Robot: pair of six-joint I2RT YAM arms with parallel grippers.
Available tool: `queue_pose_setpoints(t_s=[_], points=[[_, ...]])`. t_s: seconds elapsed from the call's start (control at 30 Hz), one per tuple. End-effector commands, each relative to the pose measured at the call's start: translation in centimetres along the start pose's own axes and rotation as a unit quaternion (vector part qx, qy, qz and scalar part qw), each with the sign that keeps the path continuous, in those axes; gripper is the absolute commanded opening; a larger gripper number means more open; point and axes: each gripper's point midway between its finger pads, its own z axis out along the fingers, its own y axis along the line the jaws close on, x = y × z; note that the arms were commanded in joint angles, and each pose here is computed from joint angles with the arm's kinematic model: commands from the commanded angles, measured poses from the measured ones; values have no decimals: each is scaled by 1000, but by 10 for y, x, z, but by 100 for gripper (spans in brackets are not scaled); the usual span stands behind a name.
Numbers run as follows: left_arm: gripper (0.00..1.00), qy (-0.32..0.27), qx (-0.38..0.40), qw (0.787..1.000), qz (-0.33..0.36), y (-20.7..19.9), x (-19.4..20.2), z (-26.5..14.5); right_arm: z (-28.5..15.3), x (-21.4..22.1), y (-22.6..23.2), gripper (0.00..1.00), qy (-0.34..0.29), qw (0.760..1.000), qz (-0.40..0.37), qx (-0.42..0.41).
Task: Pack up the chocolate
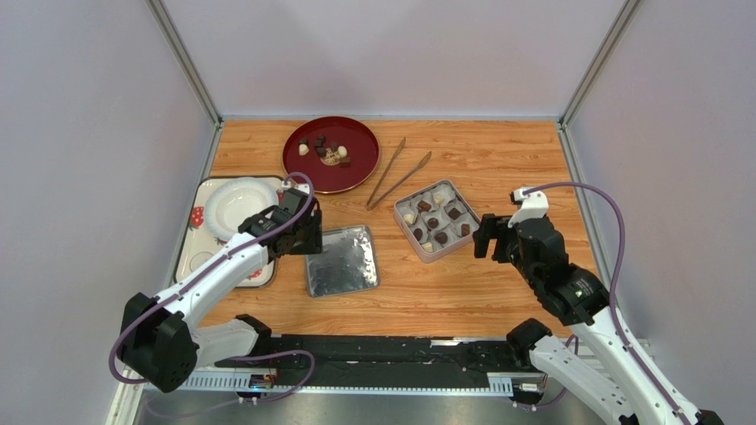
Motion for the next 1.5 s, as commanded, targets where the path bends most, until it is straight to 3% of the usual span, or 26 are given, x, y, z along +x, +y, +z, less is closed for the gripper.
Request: queue_pose_setpoints(t_s=[0.0,0.1,0.5,1.0,1.47], points=[[55,-19,-18,998,-54,11,6,4,-3,-9,25,83,27,998,-1,-55],[48,-15,-19,997,-80,16,13,16,4,1,35,81,62,996,0,-69],[44,45,-38,991,-120,28,40,55,12,40,44,77,119,989,23,-89],[34,117,-55,985,-112,35,71,55,15,47,54,76,120,986,35,-114],[29,143,-14,986,-85,6,63,58,16,49,55,76,114,986,39,-119]])
